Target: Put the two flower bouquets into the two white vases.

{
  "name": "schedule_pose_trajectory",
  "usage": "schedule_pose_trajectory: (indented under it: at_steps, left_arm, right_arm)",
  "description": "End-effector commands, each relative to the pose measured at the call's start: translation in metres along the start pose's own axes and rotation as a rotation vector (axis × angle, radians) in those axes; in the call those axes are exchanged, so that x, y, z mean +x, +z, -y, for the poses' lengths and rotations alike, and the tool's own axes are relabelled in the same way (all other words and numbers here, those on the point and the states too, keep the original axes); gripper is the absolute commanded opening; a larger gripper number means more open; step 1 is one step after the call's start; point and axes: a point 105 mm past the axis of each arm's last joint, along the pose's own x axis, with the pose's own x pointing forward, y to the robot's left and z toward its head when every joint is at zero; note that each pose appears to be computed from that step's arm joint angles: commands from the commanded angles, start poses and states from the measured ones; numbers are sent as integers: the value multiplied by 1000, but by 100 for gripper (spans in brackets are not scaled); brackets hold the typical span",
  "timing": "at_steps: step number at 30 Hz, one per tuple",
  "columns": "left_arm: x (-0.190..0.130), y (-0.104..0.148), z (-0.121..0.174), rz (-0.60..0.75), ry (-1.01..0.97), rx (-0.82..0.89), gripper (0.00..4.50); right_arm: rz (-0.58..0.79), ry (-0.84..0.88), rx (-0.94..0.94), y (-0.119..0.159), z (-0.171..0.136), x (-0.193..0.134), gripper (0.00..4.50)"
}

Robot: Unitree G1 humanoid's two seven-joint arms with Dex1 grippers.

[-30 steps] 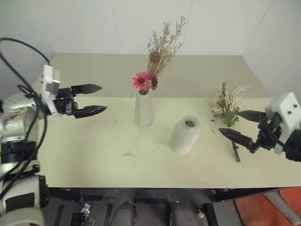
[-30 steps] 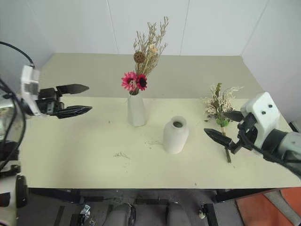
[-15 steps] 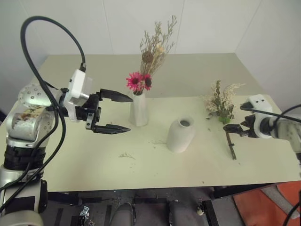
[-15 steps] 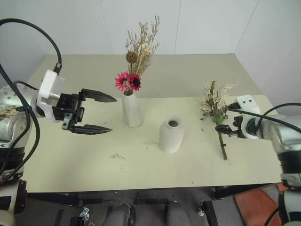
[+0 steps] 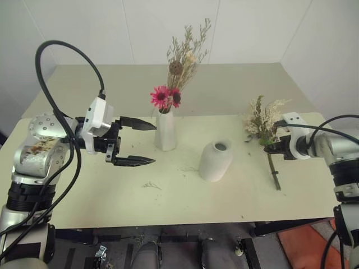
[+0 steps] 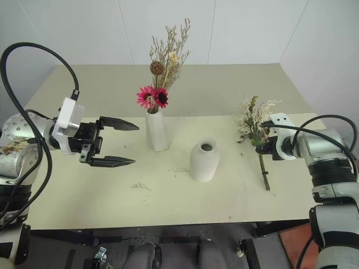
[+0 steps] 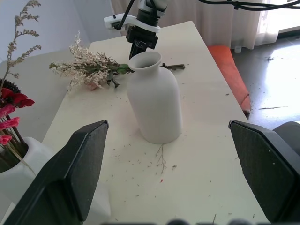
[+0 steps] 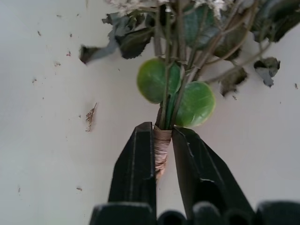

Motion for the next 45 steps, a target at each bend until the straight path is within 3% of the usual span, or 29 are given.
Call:
schedule_pose_trajectory:
  at_steps: [1, 5, 9, 12, 15, 18, 20, 31, 45]
  left_arm:
    - [-6, 4, -1, -3, 26, 39, 450]
    - [-8, 3, -3, -1, 47, 46, 450]
    - [-8, 2, -4, -7, 52, 57, 450]
    - [-11, 2, -5, -9, 60, 60, 450]
    - [-14, 1, -6, -10, 70, 54, 450]
    - [-17, 0, -7, -13, 74, 49, 450]
    - [-18, 1, -9, -13, 77, 47, 450]
    - [-20, 1, -19, -20, 79, 48, 450]
    - [-34, 5, -20, -50, 134, 39, 450]
  right_arm:
    - [22, -9, -2, 8, 4, -3, 19]
    - [39, -30, 1, 10, 8, -4, 19]
    - [169, -114, 6, 34, 17, -23, 19]
    - [439, -181, 44, 75, 16, -67, 19]
    - [798, -137, 77, 105, -9, -124, 19]
    - [1149, -54, 84, 111, -44, -175, 19]
    - [1278, 82, 124, 107, -68, -194, 19]
    - [1399, 464, 36, 94, -161, -205, 19]
    - [1279, 443, 65, 78, -151, -157, 19]
